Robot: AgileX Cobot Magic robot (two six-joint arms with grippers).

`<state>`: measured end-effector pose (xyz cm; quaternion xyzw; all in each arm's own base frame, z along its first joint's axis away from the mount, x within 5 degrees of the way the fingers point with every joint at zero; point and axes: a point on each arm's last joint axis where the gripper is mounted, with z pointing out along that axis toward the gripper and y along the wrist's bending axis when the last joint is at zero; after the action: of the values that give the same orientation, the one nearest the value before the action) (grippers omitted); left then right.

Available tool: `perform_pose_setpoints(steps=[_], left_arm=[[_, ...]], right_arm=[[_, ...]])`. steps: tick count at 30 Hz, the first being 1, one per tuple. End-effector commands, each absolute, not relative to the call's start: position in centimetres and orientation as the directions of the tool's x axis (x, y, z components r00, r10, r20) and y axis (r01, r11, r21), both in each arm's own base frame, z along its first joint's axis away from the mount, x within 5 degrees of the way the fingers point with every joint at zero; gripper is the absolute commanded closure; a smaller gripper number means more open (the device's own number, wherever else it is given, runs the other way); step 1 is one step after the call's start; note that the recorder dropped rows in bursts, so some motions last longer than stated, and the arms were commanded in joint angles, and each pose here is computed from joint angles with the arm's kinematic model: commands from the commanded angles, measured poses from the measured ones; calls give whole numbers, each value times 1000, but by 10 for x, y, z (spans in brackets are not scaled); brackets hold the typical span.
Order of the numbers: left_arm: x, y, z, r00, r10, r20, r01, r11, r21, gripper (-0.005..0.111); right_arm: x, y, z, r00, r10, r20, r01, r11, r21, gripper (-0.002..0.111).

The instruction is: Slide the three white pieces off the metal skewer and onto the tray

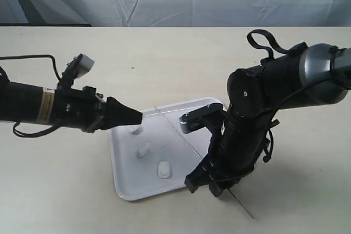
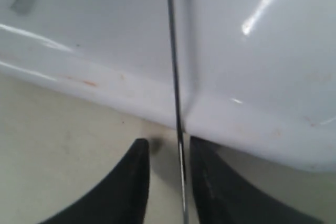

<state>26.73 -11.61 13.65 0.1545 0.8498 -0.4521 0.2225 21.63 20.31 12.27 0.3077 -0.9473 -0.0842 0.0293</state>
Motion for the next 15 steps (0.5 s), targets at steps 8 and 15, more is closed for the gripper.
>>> perform_pose_setpoints(steps=[8, 15], left_arm=[[251, -87, 186, -741, 134, -658, 654, 365, -663, 69], [237, -58, 230, -572, 63, -818, 759, 419, -499, 69]], right_arm=[[214, 203, 157, -807, -585, -83, -588, 783, 204, 58], [224, 200, 224, -709, -613, -349, -677, 731, 91, 58]])
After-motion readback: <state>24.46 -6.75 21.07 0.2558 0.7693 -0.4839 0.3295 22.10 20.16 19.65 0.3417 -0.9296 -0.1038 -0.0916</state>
